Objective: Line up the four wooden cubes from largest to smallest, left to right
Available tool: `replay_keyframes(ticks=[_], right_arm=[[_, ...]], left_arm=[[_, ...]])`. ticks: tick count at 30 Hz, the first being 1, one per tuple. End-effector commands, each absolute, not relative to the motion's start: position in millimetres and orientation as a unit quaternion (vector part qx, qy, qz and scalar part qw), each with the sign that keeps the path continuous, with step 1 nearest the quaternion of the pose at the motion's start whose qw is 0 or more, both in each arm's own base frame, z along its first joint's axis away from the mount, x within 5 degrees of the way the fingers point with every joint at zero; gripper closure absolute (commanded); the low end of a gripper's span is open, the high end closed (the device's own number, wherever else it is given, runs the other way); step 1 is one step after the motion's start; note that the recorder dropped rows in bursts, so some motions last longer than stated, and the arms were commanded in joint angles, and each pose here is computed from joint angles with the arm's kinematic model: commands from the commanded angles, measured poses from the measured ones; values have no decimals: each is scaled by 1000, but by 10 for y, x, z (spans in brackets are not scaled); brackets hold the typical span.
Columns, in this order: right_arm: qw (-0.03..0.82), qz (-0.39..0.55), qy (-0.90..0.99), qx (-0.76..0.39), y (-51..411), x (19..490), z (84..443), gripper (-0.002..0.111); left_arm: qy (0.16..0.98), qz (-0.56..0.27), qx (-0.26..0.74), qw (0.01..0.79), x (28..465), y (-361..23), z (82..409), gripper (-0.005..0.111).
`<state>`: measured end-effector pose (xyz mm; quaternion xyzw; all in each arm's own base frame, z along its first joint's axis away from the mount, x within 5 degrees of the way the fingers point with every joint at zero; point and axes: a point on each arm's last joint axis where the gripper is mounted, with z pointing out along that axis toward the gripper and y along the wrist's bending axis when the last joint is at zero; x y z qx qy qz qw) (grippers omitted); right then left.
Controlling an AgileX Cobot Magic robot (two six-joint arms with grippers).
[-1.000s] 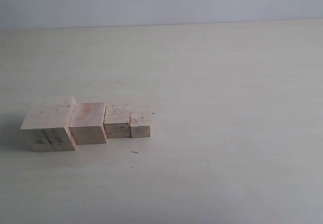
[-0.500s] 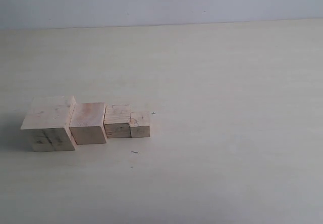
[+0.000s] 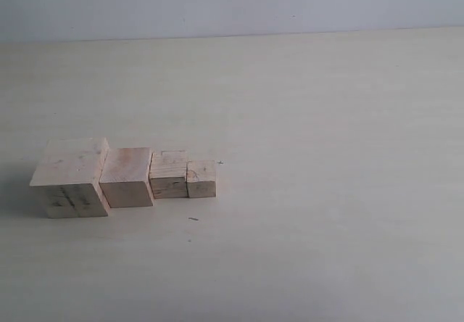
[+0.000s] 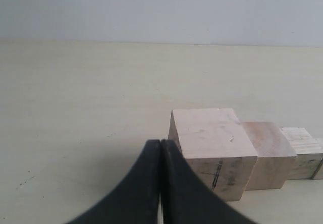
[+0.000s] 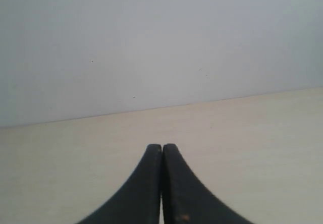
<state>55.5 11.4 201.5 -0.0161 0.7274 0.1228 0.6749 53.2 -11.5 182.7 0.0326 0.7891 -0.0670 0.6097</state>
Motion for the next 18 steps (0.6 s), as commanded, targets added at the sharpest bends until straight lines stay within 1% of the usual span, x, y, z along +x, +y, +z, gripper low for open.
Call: replay_keyframes(ticks=[1,8,11,18], right_arm=[[681,122,722,-13,109,553,2014,108],[681,122,722,-13,109,553,2014,108],[681,122,722,-13,109,553,2014,108],[681,122,722,-13,109,553,2014,108]], left_arm=[[785,-71,34,615,529,-119,1840,107],[785,-71,34,615,529,-119,1840,107],[761,-64,27,645,546,-99,1908,107],[758,-63,26,649,547,-97,1916,107]])
